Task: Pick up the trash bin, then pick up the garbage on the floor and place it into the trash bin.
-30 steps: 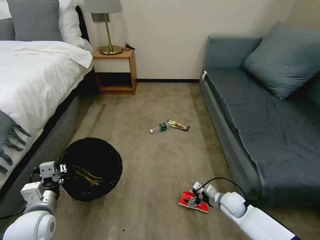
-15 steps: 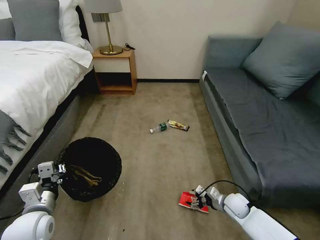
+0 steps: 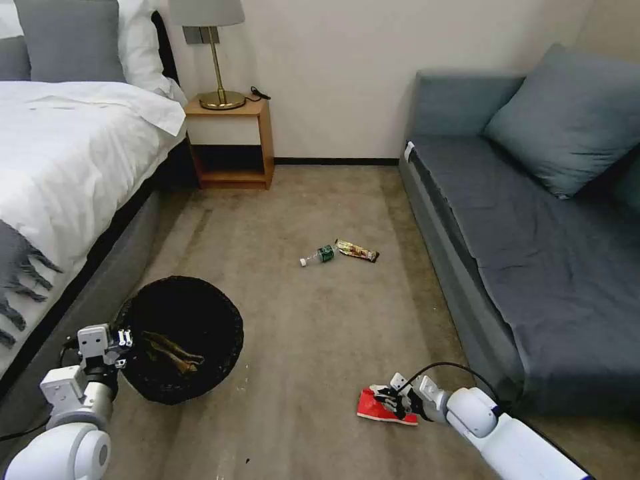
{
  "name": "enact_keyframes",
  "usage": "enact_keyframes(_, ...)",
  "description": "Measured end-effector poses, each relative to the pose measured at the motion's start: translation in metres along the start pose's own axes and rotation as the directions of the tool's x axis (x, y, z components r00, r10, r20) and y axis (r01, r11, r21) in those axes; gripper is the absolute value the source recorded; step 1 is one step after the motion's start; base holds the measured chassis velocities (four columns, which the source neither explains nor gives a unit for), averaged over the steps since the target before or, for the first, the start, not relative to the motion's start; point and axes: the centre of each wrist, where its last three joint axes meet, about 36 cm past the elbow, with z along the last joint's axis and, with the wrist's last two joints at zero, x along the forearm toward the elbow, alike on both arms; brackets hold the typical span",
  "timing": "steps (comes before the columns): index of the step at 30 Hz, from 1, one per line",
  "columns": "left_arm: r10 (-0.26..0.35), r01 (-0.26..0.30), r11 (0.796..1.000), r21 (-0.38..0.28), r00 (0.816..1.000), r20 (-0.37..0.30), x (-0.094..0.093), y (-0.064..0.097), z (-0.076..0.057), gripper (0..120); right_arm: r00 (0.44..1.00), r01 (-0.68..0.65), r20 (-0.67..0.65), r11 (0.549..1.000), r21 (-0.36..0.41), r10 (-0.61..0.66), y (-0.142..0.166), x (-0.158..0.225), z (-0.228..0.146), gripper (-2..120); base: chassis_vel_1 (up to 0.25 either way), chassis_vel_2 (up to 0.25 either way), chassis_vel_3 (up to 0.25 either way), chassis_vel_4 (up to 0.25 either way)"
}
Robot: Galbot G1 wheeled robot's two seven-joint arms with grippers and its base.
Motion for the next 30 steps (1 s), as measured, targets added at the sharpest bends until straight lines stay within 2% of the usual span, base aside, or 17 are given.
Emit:
enact_keyframes(7, 0.004, -0.004, 1.000, -0.001, 1.000, -0.004, 0.000, -0.001, 0.002, 4, 0.999, -0.016, 0.037, 1.000, -0.005, 0.016, -0.005, -0.002, -0.007, 0, 0.000, 0.000, 0.000, 0.000)
enact_keyframes(11, 0.007, -0.007, 1.000, -0.005, 1.000, -0.006, 0.001, -0.001, 0.004, 4, 0.991, -0.037, 0.129, 0.999, -0.036, 0.041, -0.012, 0.000, -0.030, 0, 0.000, 0.000, 0.000, 0.000)
enact_keyframes(14, 0.011, -0.011, 1.000, -0.009, 1.000, -0.006, 0.002, -0.002, 0.005, 4, 0.957, -0.054, 0.280, 0.994, -0.097, 0.080, -0.020, 0.002, -0.070, 0, 0.000, 0.000, 0.000, 0.000)
enact_keyframes(15, 0.011, -0.011, 1.000, -0.009, 1.000, -0.006, 0.002, -0.002, 0.005, 4, 0.957, -0.054, 0.280, 0.994, -0.097, 0.080, -0.020, 0.002, -0.070, 0, 0.000, 0.000, 0.000, 0.000)
enact_keyframes(18, 0.014, -0.014, 1.000, -0.012, 1.000, -0.004, 0.003, -0.003, 0.005, 4, 0.897, -0.028, 0.428, 0.982, -0.188, 0.107, -0.018, 0.001, -0.107, 0, 0.000, 0.000, 0.000, 0.000)
enact_keyframes(19, 0.017, -0.017, 1.000, -0.013, 1.000, -0.004, 0.004, -0.004, 0.006, 4, 0.854, 0.010, 0.508, 0.972, -0.235, 0.114, -0.014, -0.001, -0.130, 0, 0.000, 0.000, 0.000, 0.000)
enact_keyframes(20, 0.017, -0.017, 1.000, -0.013, 1.000, -0.004, 0.004, -0.004, 0.006, 4, 0.854, 0.010, 0.508, 0.972, -0.235, 0.114, -0.014, -0.001, -0.130, 0, 0.000, 0.000, 0.000, 0.000)
enact_keyframes(23, 0.021, -0.021, 1.000, -0.016, 1.000, -0.002, 0.004, -0.007, 0.007, 4, 0.711, 0.150, 0.691, 0.933, -0.328, 0.128, 0.013, -0.009, -0.193, 0, 0.000, 0.000, 0.000, 0.000)
enact_keyframes(25, 0.022, -0.022, 1.000, -0.017, 1.000, -0.001, 0.004, -0.008, 0.007, 4, 0.695, 0.175, 0.708, 0.926, -0.335, 0.125, 0.017, -0.009, -0.200, 0, 0.000, 0.000, 0.000, 0.000)
enact_keyframes(28, 0.026, -0.026, 1.000, -0.016, 1.000, 0.002, 0.002, -0.012, 0.007, 4, 0.612, 0.336, 0.787, 0.877, -0.344, 0.074, 0.051, -0.004, -0.243, 0, 0.000, 0.000, 0.000, 0.000)
enact_keyframes(30, 0.028, -0.028, 1.000, -0.014, 1.000, 0.003, 0.002, -0.014, 0.007, 4, 0.596, 0.378, 0.801, 0.864, -0.333, 0.048, 0.063, -0.002, -0.253, 0, 0.000, 0.000, 0.000, 0.000)
